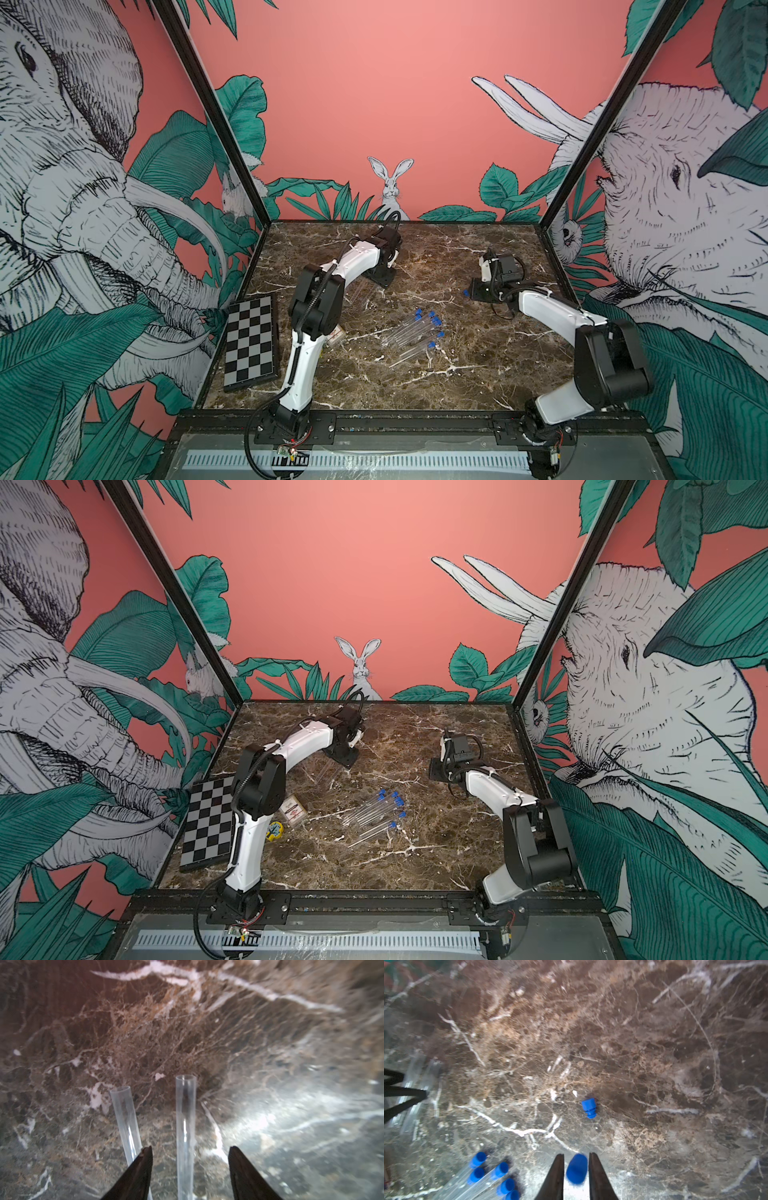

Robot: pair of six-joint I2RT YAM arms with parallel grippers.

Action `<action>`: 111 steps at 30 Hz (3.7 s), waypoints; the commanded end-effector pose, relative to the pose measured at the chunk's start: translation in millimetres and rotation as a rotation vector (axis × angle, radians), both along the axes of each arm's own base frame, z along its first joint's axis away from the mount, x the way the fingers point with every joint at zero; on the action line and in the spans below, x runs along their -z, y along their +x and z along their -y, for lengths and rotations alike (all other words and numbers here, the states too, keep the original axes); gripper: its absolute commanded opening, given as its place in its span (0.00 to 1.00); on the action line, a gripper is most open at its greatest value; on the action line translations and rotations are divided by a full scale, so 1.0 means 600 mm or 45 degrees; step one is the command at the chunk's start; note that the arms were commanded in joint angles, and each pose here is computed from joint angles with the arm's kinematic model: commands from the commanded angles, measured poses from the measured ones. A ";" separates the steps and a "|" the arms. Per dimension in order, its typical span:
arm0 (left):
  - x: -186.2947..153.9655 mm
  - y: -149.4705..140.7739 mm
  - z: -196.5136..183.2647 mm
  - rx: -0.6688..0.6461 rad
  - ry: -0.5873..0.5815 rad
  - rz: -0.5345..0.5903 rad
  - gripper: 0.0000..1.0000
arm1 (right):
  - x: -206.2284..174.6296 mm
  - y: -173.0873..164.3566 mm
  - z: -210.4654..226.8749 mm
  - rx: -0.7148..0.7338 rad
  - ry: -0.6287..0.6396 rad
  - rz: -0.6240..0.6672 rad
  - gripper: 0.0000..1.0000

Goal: Remove stoppers from test tubes
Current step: Place the test tube at the center of the board, then place the stopper at the center of the board, then pick up the test tube at the center of the board.

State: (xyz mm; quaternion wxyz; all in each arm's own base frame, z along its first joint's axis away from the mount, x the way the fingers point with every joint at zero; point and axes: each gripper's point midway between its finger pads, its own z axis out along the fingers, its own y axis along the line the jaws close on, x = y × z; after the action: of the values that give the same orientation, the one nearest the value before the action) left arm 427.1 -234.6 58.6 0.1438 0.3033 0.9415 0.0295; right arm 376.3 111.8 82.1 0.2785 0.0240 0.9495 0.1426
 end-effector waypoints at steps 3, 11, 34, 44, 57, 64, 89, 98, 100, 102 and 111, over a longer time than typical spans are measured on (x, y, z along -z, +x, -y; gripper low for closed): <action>-0.071 -0.018 0.025 0.083 -0.065 0.108 0.63 | 0.039 0.004 0.024 0.037 -0.054 -0.083 0.22; -0.089 -0.042 0.034 0.113 -0.144 0.119 0.63 | 0.059 0.003 0.030 0.051 -0.068 -0.114 0.22; -0.144 -0.141 0.034 0.202 -0.286 0.078 0.64 | -0.010 -0.002 -0.001 -0.014 0.034 0.004 0.48; -0.095 -0.199 0.063 0.223 -0.285 -0.035 0.63 | -0.031 -0.028 -0.032 -0.095 0.035 0.075 0.89; -0.019 -0.215 0.093 0.293 -0.217 -0.118 0.60 | -0.023 -0.050 -0.078 -0.170 0.102 0.064 0.92; 0.003 -0.201 0.106 0.284 -0.207 -0.121 0.60 | -0.016 -0.047 -0.090 -0.178 0.143 0.064 0.93; 0.042 -0.204 0.099 0.304 -0.084 -0.139 0.56 | -0.030 -0.044 -0.093 -0.200 0.150 0.113 0.93; 0.055 -0.203 0.085 0.314 -0.006 -0.133 0.48 | -0.035 -0.042 -0.091 -0.193 0.149 0.124 0.93; 0.060 -0.204 0.084 0.315 -0.001 -0.138 0.44 | -0.035 -0.042 -0.090 -0.189 0.146 0.123 0.93; 0.064 -0.205 0.084 0.313 0.000 -0.144 0.40 | -0.036 -0.042 -0.090 -0.190 0.147 0.125 0.93; 0.067 -0.208 0.093 0.315 -0.039 -0.156 0.17 | -0.037 -0.044 -0.090 -0.188 0.152 0.126 0.93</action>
State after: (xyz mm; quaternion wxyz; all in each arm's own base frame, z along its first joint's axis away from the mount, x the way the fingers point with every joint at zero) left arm 307.0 -291.1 22.6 0.1051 0.4145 0.9037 -0.0202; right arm 347.9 164.8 94.1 0.2929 -0.0338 0.9309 0.2157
